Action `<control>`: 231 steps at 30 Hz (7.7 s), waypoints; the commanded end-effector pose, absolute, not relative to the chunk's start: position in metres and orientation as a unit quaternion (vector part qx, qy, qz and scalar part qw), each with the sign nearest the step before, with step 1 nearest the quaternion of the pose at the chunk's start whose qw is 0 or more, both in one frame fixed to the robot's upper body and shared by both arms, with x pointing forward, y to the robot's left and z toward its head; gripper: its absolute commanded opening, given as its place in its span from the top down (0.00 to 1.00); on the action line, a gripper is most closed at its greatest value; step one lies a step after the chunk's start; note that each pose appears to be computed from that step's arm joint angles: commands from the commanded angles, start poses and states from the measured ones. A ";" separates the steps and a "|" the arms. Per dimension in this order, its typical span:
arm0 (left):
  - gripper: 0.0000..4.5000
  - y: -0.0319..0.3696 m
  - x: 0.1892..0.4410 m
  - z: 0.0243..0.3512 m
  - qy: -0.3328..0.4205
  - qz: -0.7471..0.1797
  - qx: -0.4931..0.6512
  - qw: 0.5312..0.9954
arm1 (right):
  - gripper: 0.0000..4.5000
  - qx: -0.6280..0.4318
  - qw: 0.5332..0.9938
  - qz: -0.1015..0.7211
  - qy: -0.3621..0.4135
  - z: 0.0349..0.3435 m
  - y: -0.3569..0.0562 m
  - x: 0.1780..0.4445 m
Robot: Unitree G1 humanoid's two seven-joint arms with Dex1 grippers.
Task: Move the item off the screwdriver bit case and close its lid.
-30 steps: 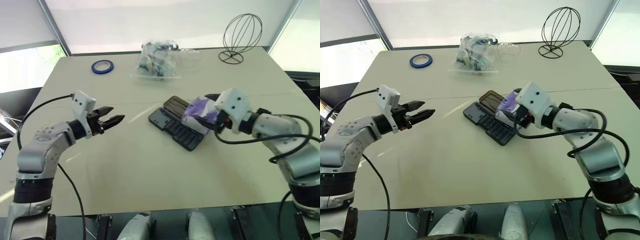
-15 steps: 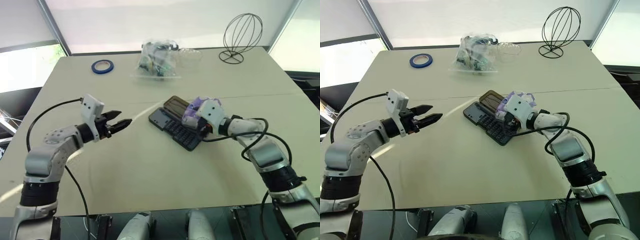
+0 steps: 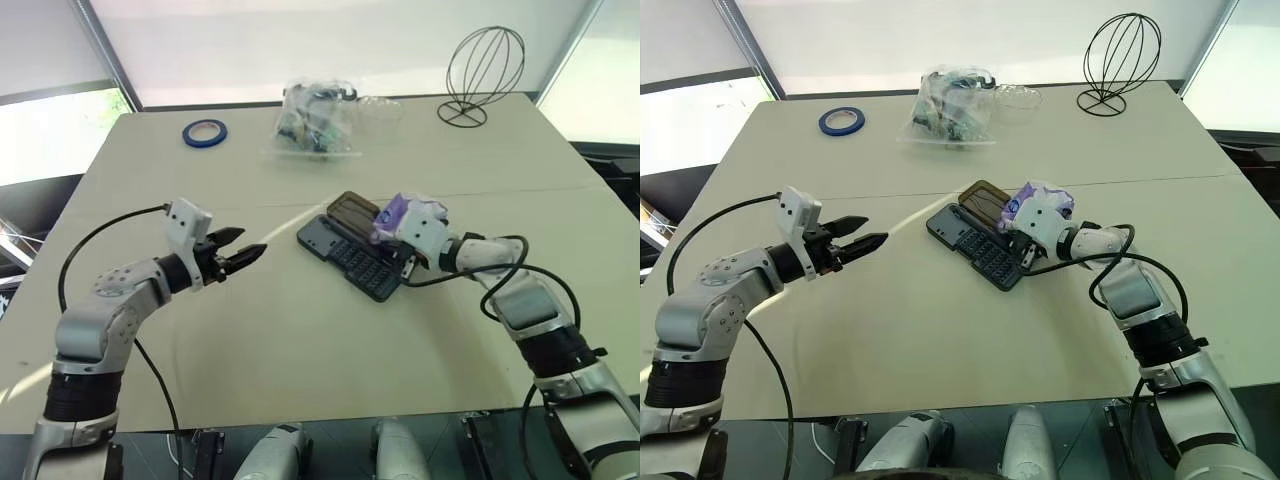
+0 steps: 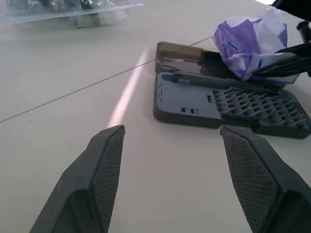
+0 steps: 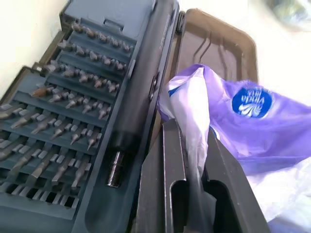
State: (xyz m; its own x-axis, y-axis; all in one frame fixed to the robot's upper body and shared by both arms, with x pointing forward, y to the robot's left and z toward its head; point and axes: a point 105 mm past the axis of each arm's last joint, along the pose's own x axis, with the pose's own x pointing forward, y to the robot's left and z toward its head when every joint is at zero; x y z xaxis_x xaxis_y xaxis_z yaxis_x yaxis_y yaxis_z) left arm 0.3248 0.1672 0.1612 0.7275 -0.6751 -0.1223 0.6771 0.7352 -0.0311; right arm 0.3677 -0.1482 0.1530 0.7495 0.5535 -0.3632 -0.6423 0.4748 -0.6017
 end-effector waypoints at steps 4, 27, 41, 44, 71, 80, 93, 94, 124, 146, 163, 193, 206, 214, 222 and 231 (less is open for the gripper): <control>0.27 0.160 0.325 0.172 0.040 -0.380 0.037 0.924 | 0.99 -0.449 0.877 0.173 0.005 0.232 -0.220 0.372; 0.27 0.130 0.330 0.159 0.043 -0.431 0.048 0.900 | 0.01 -0.466 0.873 0.032 0.139 0.175 -0.342 0.367; 0.27 0.144 0.337 0.161 0.055 -0.429 0.064 0.899 | 0.01 -0.307 0.941 0.139 0.013 0.266 -0.259 0.339; 0.27 0.144 0.337 0.163 0.067 -0.457 0.081 0.883 | 0.01 -0.236 0.952 0.196 0.020 0.248 -0.223 0.363; 0.27 0.169 0.336 0.170 0.066 -0.437 0.121 0.889 | 0.01 -0.226 0.921 0.276 0.155 0.151 -0.177 0.434; 0.27 0.166 0.338 0.168 0.064 -0.434 0.121 0.890 | 0.51 -0.169 0.908 0.318 0.214 0.121 -0.168 0.432; 0.27 0.168 0.334 0.162 0.065 -0.432 0.122 0.891 | 0.99 -0.472 0.730 0.472 0.148 0.111 -0.159 0.403; 0.27 0.168 0.331 0.160 0.069 -0.435 0.121 0.889 | 0.99 -0.482 0.725 0.476 0.120 0.119 -0.153 0.404; 0.27 0.148 0.306 0.140 0.090 -0.469 0.102 0.873 | 0.10 -0.543 0.673 0.502 -0.008 0.164 -0.105 0.406; 0.98 0.093 0.259 0.115 0.125 -0.643 0.164 0.738 | 0.08 -0.249 0.873 0.414 0.063 0.191 -0.157 0.361; 0.98 0.108 0.255 0.073 0.163 -0.623 0.202 0.738 | 0.08 -0.257 0.808 0.501 0.173 0.146 -0.108 0.388; 1.00 0.107 0.249 0.071 0.173 -0.566 0.138 0.794 | 0.99 -0.571 0.704 0.422 -0.033 0.166 -0.122 0.420; 1.00 0.100 0.263 0.096 0.159 -0.578 0.079 0.796 | 0.99 -0.589 0.674 0.424 -0.136 0.166 -0.096 0.350; 1.00 0.109 0.285 0.145 0.114 -0.564 0.049 0.817 | 0.99 -0.501 0.760 0.401 -0.107 0.191 -0.106 0.369; 1.00 0.099 0.304 0.110 0.122 -0.565 0.155 0.801 | 0.99 -0.377 0.821 0.427 -0.032 0.206 -0.106 0.393; 1.00 0.089 0.305 0.080 0.126 -0.573 0.191 0.787 | 0.57 -0.357 0.834 0.414 0.076 0.195 -0.112 0.438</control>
State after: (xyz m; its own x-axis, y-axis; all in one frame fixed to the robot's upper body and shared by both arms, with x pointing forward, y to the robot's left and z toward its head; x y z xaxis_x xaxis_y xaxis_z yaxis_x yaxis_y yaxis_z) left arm 0.3053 0.0852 0.0929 0.3099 -0.8752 -0.3715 0.9499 0.2684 0.1600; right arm 0.4354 -0.1130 0.1931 0.6528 0.6419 -0.4023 -0.7385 0.4209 -0.5268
